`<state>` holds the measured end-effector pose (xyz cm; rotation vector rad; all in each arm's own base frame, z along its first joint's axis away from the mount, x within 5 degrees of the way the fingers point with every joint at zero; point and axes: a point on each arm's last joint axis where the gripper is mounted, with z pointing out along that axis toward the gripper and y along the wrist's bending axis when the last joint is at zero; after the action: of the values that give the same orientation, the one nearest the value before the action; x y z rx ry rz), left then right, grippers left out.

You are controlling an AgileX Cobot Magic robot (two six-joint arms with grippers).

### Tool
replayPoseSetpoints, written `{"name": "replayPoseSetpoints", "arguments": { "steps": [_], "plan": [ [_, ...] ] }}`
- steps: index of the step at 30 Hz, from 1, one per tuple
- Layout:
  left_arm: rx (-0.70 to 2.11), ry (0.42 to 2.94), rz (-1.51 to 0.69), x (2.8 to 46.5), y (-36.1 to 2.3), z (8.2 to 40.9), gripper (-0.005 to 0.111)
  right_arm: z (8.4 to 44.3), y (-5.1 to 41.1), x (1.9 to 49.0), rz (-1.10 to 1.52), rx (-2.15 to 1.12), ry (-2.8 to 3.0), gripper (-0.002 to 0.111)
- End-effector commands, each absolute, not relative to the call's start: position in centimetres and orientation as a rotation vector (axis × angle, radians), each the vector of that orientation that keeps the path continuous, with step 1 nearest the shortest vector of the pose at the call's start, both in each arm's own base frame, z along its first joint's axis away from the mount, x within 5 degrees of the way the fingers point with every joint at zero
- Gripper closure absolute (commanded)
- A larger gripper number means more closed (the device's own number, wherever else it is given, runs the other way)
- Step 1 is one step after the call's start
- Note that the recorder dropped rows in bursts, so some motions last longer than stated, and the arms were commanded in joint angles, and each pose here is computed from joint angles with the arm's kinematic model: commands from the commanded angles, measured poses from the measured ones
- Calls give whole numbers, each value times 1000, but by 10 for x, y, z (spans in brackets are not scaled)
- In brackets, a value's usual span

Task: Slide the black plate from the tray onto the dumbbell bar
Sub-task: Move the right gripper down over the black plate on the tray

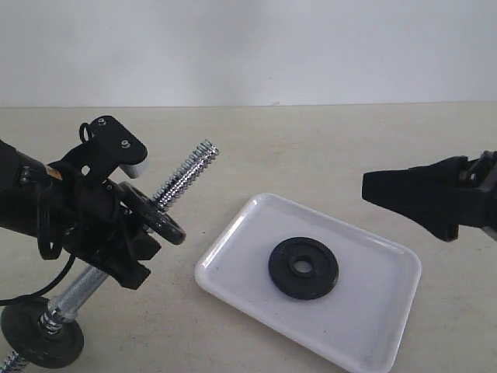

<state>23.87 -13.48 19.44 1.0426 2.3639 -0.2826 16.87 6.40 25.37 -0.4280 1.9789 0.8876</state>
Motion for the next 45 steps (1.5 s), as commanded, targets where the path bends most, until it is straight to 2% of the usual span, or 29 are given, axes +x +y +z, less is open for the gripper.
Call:
{"name": "replayPoseSetpoints", "arguments": {
  "steps": [1,6,13,22,27,29,31,34,37,41,45],
  "plan": [
    [921,2268,-287,245,-136,217,102,270,69,173,875,-501,2010,34],
    [920,2266,-286,245,-136,217,102,296,86,179,830,-578,1923,34],
    [906,2270,-296,245,-137,217,102,301,100,181,636,-728,1823,34],
    [901,2272,-300,245,-137,217,102,302,92,192,18,-1136,1528,34],
    [897,2273,-303,245,-137,217,102,303,81,200,-317,-1260,1424,34],
    [894,2274,-305,245,-137,217,102,305,71,205,-442,-1197,1470,34],
    [894,2274,-305,245,-137,217,102,310,57,210,-488,-968,1599,36],
    [894,2274,-305,245,-137,217,102,324,33,214,-478,-467,1784,51],
    [872,2280,-322,245,-137,218,102,337,25,213,-449,-265,1879,67],
    [848,2293,-349,244,-138,218,102,344,25,210,-341,-97,2168,69],
    [858,2308,-363,242,-139,217,102,335,30,209,-301,45,2505,69]
  ]
}}
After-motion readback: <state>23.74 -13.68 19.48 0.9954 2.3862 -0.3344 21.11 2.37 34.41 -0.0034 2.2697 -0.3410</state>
